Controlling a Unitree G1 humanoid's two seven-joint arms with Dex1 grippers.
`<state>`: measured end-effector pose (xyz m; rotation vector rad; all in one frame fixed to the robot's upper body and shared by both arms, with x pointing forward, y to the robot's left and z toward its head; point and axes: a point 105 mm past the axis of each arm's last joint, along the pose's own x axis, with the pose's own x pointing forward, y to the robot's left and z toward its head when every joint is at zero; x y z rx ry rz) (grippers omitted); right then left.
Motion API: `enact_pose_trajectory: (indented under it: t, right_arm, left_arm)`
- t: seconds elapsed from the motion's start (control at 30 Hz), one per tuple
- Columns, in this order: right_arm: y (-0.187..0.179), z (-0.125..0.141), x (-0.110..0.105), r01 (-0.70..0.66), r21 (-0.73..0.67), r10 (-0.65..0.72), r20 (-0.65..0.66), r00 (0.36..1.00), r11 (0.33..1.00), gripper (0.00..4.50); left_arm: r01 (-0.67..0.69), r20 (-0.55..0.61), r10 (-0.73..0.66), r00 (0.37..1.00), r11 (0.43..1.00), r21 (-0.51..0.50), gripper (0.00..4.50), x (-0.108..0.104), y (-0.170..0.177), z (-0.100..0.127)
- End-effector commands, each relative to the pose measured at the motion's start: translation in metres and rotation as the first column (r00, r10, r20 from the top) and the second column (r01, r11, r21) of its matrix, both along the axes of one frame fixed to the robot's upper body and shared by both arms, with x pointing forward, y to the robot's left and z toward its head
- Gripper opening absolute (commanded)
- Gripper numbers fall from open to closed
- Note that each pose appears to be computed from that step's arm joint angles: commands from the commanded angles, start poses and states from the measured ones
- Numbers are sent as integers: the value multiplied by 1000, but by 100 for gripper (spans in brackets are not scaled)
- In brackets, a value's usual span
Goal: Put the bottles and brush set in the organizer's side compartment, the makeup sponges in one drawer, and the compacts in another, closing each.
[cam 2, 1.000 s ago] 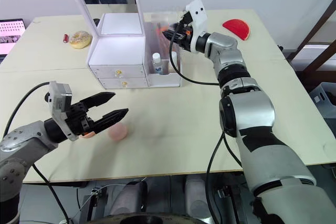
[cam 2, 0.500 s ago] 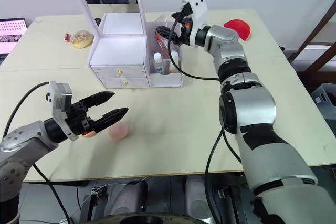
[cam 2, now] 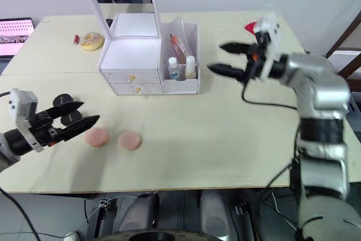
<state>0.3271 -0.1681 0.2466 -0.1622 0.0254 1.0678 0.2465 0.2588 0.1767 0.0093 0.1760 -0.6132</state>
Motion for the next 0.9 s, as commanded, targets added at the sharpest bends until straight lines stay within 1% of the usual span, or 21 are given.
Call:
enact_pose_trajectory:
  t: [0.03, 0.13, 0.2, 0.27, 0.33, 0.4, 0.5, 0.6, 0.9]
  right_arm:
    - [-20, 0, -26, 88, -44, -86, 53, 995, 995, 441]
    - [-58, -31, -45, 229, -109, -232, -15, 973, 967, 441]
    - [-78, -45, -59, 291, -117, -299, -50, 953, 949, 441]
    - [-96, -53, -71, 337, -123, -348, -73, 935, 933, 441]
    - [-120, -59, -81, 409, -119, -419, -75, 905, 905, 441]
    - [-140, -65, -86, 460, -134, -471, -64, 880, 878, 441]
    - [-159, -69, -90, 510, -132, -519, -44, 854, 850, 441]
    - [-161, -72, -91, 514, -131, -523, -39, 851, 847, 441]
    - [-145, -71, -83, 495, -108, -501, -26, 865, 862, 441]
  left_arm:
    - [-101, 46, 98, 994, 993, 64, 450, -2, 42, 12]
    - [-181, 28, 179, 983, 977, 112, 450, -10, 79, 10]
    - [-232, 18, 232, 973, 963, 136, 450, -16, 101, 8]
    - [-284, 19, 285, 958, 947, 151, 450, -19, 121, 7]
    - [-339, 24, 339, 940, 931, 136, 450, -23, 139, 6]
    - [-365, 23, 365, 931, 921, 134, 450, -26, 149, 3]
    - [-389, 16, 391, 920, 911, 139, 450, -28, 159, -4]
    - [-386, 11, 389, 921, 911, 142, 450, -28, 160, -9]
    - [-366, 17, 368, 930, 920, 141, 450, -27, 156, -7]
